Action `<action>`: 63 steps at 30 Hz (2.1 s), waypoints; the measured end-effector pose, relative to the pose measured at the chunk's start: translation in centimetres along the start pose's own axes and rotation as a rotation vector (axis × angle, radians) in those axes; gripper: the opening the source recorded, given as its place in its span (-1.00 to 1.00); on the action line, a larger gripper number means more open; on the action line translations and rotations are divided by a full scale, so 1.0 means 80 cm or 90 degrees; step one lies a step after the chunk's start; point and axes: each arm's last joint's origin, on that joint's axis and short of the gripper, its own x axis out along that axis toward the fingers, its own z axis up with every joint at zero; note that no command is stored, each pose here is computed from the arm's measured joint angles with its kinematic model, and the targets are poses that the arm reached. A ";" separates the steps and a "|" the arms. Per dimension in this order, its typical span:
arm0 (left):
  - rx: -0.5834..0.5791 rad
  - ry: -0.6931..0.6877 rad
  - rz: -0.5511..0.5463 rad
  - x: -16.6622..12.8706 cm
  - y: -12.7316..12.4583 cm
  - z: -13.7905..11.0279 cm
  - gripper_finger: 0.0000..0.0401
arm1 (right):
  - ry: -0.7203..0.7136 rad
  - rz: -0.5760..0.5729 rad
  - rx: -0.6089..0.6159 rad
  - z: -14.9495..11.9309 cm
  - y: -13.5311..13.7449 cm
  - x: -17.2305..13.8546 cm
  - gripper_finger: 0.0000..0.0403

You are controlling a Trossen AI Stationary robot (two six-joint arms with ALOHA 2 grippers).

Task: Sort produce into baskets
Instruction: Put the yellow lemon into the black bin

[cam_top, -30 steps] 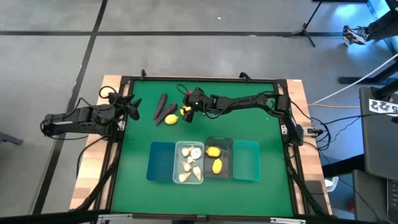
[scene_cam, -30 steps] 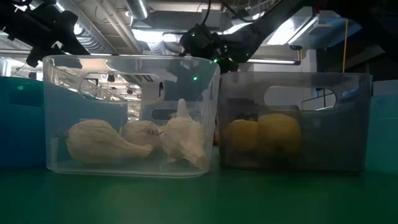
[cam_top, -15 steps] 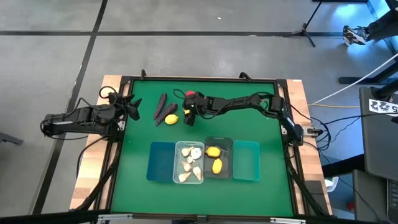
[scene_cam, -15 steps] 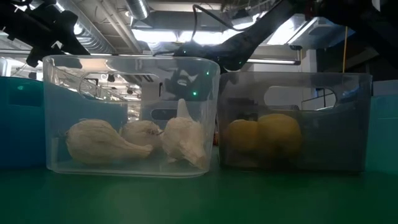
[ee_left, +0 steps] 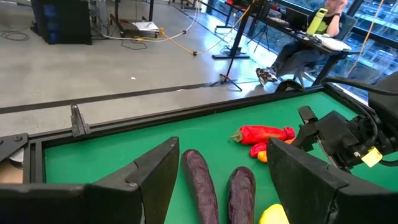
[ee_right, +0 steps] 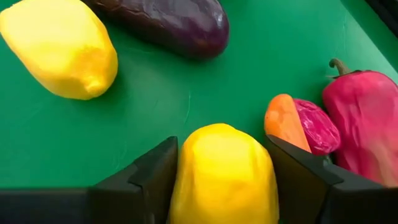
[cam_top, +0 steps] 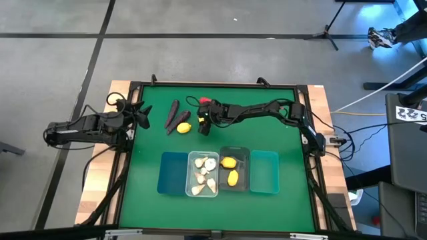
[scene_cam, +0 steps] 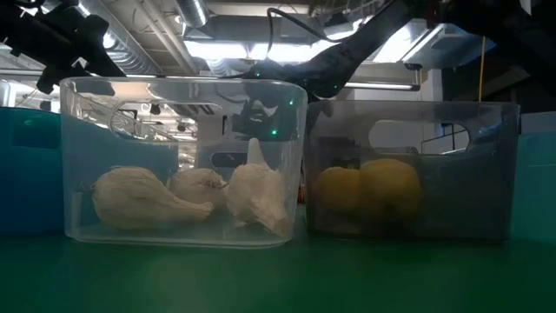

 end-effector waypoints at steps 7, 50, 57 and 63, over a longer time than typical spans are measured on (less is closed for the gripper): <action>0.000 0.000 0.000 0.000 0.000 0.000 0.18 | 0.008 -0.001 0.000 -0.001 0.000 -0.001 -0.12; -0.004 0.003 0.002 0.000 0.000 -0.001 0.18 | -0.013 0.233 -0.153 0.038 0.066 -0.341 -0.10; -0.006 0.003 0.002 0.000 0.000 -0.001 0.18 | 0.032 0.245 -0.190 -0.002 0.133 -0.375 -0.10; -0.006 0.002 0.002 0.000 0.000 -0.001 0.18 | 0.030 0.185 -0.177 -0.043 0.166 -0.362 -0.05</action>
